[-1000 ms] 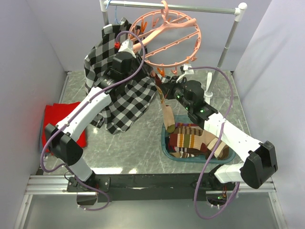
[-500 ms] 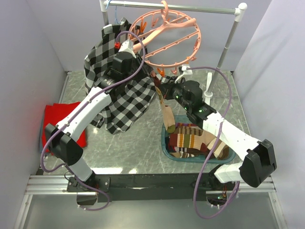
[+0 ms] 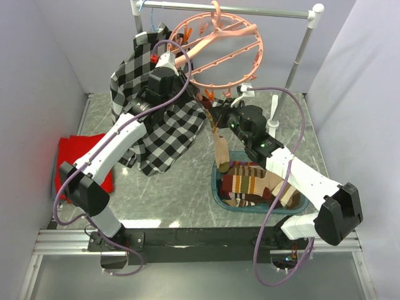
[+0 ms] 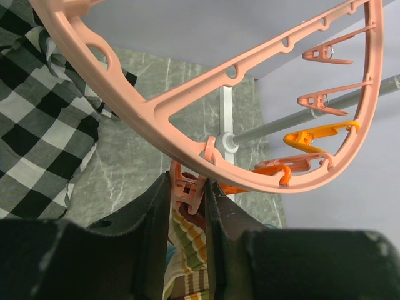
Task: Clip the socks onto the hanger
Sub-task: Clamp the sock onto the hanger.
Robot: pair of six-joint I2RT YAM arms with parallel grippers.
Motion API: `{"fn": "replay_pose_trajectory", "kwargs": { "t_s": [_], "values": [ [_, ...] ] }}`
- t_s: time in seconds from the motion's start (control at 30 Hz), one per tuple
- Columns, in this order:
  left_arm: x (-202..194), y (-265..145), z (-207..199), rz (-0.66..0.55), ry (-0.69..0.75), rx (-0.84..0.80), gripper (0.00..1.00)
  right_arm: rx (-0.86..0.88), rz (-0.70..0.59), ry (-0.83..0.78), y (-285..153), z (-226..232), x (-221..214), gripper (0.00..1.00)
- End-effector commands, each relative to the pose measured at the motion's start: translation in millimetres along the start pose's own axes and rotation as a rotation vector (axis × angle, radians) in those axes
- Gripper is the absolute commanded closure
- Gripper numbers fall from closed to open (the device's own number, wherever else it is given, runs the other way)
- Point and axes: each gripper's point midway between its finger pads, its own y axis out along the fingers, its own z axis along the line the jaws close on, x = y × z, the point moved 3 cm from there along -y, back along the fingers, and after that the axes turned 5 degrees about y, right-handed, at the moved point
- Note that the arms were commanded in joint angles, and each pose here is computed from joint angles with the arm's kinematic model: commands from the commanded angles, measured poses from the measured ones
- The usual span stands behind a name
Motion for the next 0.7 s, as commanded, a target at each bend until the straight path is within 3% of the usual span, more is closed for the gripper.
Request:
{"fn": "replay_pose_trajectory", "kwargs": {
  "t_s": [0.0, 0.67],
  "values": [
    [12, -2, -7, -0.032, 0.018, -0.005, 0.99, 0.053, -0.075, -0.004, 0, 18, 19, 1.00],
    [12, -1, -10, -0.029, 0.006, -0.011, 0.98, 0.077, -0.131, -0.028, 8, 32, 31, 1.00]
  ]
}}
